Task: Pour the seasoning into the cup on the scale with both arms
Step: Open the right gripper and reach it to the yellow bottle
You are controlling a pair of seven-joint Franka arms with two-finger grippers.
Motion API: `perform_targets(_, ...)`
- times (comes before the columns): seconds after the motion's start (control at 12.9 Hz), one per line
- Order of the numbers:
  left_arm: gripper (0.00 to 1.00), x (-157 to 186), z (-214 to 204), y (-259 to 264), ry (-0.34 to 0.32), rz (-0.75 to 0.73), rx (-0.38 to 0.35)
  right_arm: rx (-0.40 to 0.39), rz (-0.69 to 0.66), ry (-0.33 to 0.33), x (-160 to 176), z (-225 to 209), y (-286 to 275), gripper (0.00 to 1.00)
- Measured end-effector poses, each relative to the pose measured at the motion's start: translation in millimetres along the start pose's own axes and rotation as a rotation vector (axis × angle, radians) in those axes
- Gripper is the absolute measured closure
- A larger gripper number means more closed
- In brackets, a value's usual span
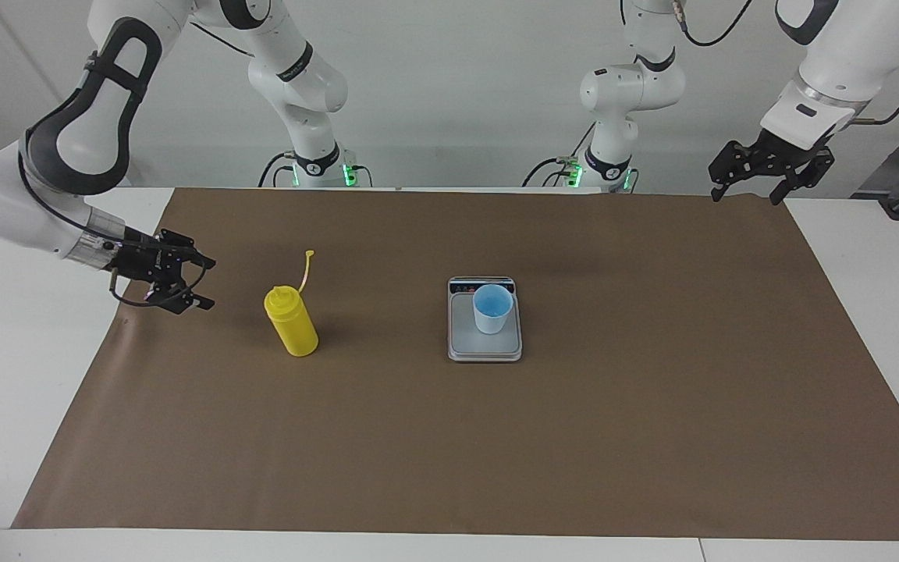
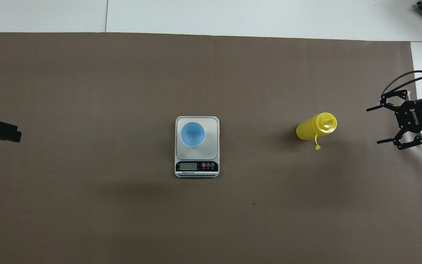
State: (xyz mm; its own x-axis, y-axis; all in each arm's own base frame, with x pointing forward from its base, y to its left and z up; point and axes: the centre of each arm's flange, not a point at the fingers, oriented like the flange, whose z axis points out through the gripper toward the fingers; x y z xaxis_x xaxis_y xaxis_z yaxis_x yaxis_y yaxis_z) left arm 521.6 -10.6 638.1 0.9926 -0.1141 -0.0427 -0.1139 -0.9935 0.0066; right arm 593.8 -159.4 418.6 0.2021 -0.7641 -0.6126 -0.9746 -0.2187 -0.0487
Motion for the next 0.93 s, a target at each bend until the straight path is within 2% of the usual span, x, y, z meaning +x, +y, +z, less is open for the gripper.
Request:
perform_targets(0.23,0.0,-1.5,1.0,-11.0,-0.004,-0.021,-0.002,0.024,0.047,-0.076,27.7,26.8,-5.6,0.0)
perform_targets(0.47,0.0,-1.5,1.1,-9.2,-0.005,-0.018,-0.001,0.043,0.047,-0.089,64.4,46.8,-3.9,0.0)
perform_targets(0.93,0.0,-1.8,1.7,-9.5,-0.006,-0.018,-0.002,0.059,0.058,-0.111,70.8,55.9,-3.3,0.0)
